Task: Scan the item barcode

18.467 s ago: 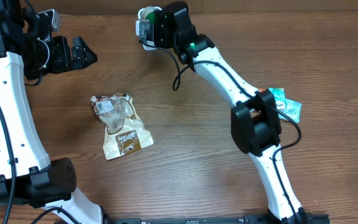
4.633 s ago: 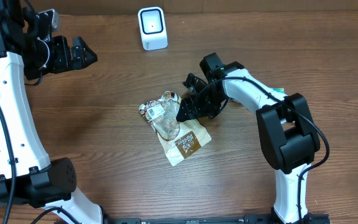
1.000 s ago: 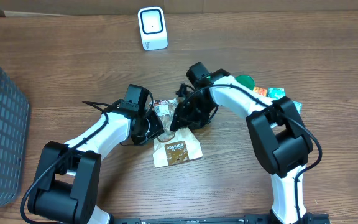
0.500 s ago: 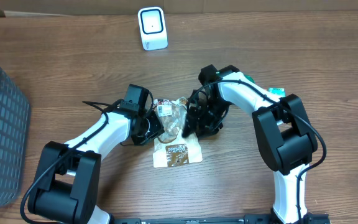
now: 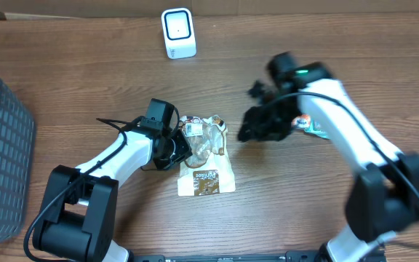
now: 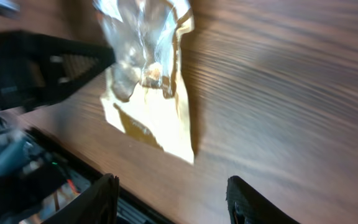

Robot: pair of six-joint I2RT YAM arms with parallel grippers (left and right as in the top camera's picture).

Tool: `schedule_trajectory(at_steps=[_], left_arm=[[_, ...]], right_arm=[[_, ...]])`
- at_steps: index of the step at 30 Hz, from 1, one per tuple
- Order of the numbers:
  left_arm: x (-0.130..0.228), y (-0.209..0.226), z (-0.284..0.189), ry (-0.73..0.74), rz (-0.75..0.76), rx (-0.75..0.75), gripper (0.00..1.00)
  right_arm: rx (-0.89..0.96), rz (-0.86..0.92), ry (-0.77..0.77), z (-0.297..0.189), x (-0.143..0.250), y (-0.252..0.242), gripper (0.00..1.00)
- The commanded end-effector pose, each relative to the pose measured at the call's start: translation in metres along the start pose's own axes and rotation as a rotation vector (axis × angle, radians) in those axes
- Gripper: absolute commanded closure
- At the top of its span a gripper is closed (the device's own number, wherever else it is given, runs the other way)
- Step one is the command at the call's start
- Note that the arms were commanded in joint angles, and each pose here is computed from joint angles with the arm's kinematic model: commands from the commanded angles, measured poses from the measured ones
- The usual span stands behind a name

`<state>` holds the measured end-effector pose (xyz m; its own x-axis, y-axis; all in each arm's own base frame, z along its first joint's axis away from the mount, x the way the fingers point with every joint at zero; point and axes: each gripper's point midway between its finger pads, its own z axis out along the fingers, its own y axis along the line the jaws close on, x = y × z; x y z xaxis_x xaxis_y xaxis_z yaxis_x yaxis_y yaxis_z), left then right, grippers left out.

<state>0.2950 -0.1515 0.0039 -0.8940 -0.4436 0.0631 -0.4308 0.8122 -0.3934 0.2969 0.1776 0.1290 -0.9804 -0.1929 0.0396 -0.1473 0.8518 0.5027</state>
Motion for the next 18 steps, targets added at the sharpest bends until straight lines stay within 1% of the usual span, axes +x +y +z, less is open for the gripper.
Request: schedule_trajectory(at_steps=[1,4,5,6,7,10,16,18], left_arm=[[0.004,0.006,0.005,0.024,-0.020,-0.011,0.96],[0.003,0.006,0.005,0.024,-0.020,-0.011,0.96],[0.003,0.006,0.005,0.024,-0.020,-0.011,0.96],[0.003,0.006,0.005,0.024,-0.020,-0.011,0.96],[0.003,0.005,0.005,0.025,-0.019,-0.006,0.95],[0.004,0.004,0.005,0.027,-0.019,-0.002,0.96],[0.004,0.003,0.005,0.030,-0.018,0.004,0.96],[0.004,0.003,0.005,0.030,-0.018,0.004,0.96]], right_arm=[[-0.029,0.022,-0.095,-0.034,0.001,-0.008,0.45],[-0.120,0.042,-0.113,-0.027,0.008,-0.011,0.40],[-0.174,0.048,-0.106,-0.013,0.013,-0.013,0.34],[-0.212,0.058,-0.102,-0.001,0.015,-0.014,0.31],[-0.268,0.099,-0.099,0.022,0.020,-0.018,0.26],[-0.284,0.162,-0.105,0.048,0.023,-0.024,0.19],[-0.267,0.200,-0.106,0.076,0.023,-0.022,0.12],[-0.267,0.218,-0.094,0.086,0.020,-0.020,0.11]])
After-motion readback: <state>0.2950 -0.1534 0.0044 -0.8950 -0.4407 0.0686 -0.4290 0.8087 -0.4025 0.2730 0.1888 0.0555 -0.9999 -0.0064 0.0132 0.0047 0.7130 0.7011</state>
